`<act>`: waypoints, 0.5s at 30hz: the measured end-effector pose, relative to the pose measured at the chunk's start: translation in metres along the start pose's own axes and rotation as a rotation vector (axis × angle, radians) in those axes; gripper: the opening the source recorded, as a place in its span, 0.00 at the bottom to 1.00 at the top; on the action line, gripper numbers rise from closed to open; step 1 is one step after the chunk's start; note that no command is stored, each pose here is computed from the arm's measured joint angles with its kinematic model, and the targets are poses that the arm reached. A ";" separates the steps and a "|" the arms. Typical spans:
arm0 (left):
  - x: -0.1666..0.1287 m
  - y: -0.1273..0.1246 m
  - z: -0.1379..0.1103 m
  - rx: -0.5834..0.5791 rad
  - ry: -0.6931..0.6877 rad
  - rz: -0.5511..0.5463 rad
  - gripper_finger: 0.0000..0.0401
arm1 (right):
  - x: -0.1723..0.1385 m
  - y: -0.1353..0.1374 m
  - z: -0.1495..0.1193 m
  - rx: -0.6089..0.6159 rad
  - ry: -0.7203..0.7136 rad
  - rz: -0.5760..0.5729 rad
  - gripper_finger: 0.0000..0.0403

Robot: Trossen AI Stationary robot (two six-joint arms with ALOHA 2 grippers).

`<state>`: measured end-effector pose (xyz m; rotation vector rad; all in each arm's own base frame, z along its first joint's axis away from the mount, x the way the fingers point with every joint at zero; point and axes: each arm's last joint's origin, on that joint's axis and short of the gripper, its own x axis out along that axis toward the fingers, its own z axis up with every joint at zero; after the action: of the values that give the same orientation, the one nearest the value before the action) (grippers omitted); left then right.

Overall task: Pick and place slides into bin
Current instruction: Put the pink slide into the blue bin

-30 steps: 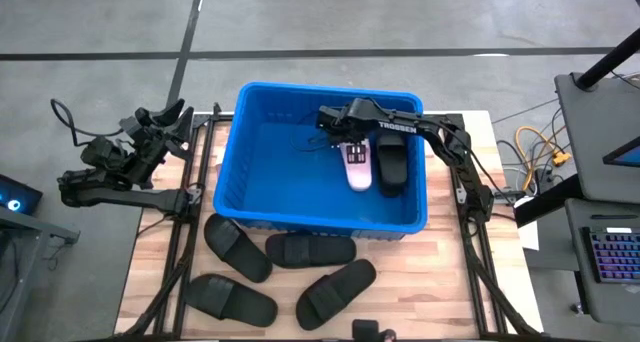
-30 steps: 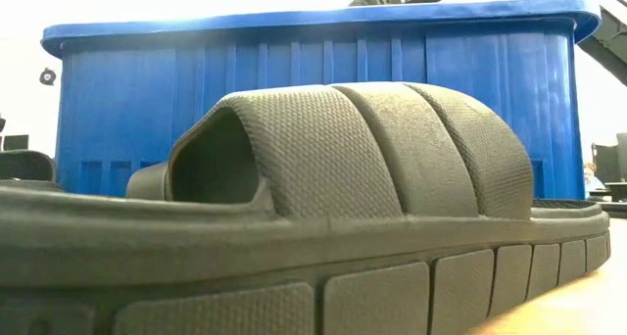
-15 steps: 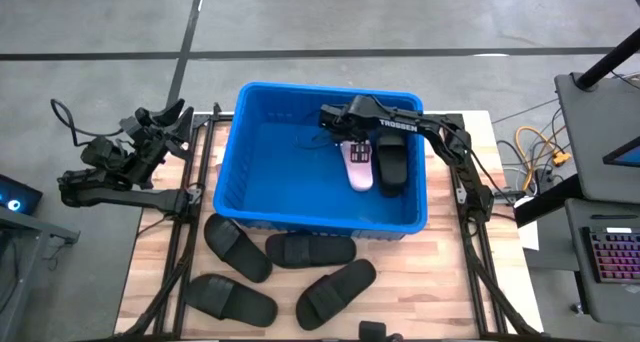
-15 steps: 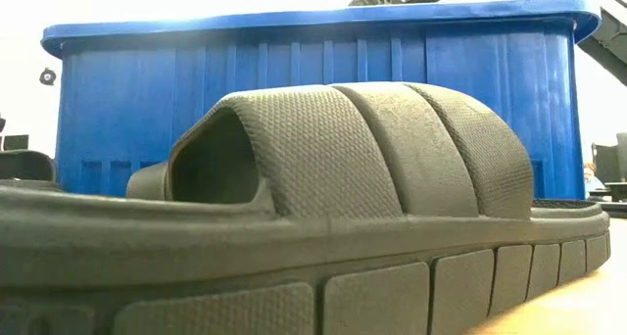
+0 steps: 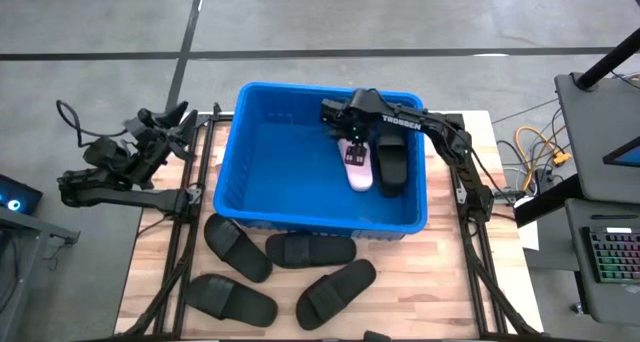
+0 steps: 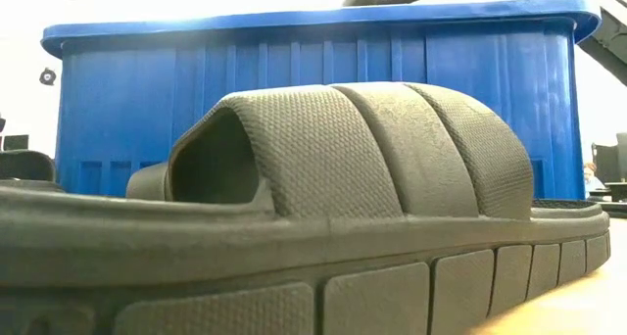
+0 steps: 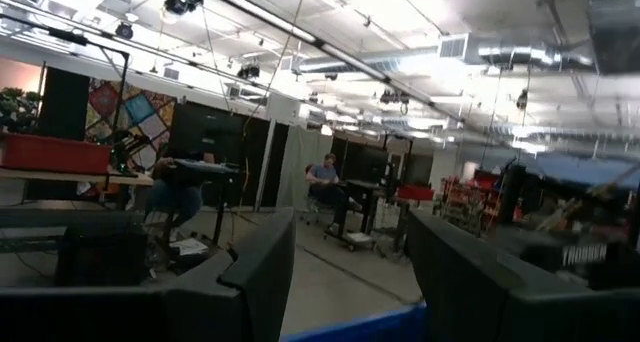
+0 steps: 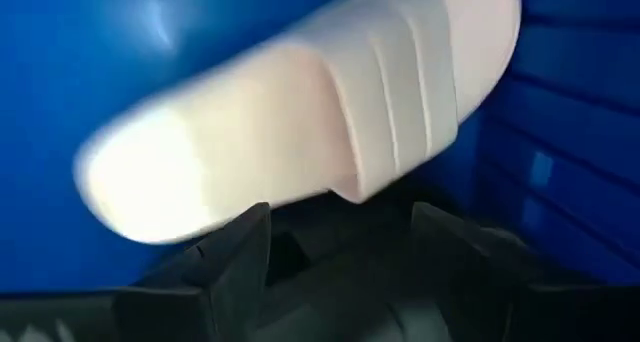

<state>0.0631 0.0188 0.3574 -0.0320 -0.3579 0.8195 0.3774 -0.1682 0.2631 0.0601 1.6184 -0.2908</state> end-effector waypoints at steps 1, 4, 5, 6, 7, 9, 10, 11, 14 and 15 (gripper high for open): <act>0.000 0.000 -0.001 0.008 0.007 -0.003 0.45 | -0.007 0.000 0.000 0.025 -0.028 0.021 0.57; 0.000 -0.001 -0.004 -0.003 0.027 -0.012 0.45 | -0.035 -0.002 -0.003 0.118 -0.151 0.069 0.56; 0.000 -0.001 -0.005 -0.015 0.034 -0.013 0.45 | -0.047 -0.002 -0.004 0.139 -0.217 0.079 0.55; 0.000 -0.001 -0.005 -0.027 0.041 -0.014 0.45 | -0.060 -0.001 -0.005 0.150 -0.286 0.092 0.55; 0.000 -0.001 -0.006 -0.030 0.048 -0.015 0.45 | -0.073 0.000 -0.006 0.150 -0.364 0.104 0.55; 0.000 -0.001 -0.008 -0.031 0.060 -0.017 0.45 | -0.104 0.004 -0.011 0.132 -0.551 0.128 0.54; 0.000 -0.002 -0.009 -0.027 0.066 -0.018 0.45 | -0.121 0.008 -0.014 0.109 -0.654 0.146 0.54; 0.000 -0.002 -0.009 -0.025 0.068 -0.018 0.45 | -0.138 0.011 -0.018 0.084 -0.773 0.163 0.54; 0.000 -0.002 -0.009 -0.027 0.067 -0.018 0.45 | -0.190 0.021 -0.036 0.000 -1.137 0.224 0.54; 0.000 -0.002 -0.009 -0.026 0.067 -0.018 0.45 | -0.207 0.025 -0.045 -0.031 -1.262 0.242 0.54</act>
<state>0.0668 0.0184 0.3492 -0.0805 -0.3053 0.7944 0.3545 -0.1054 0.4661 0.0336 0.3536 -0.0654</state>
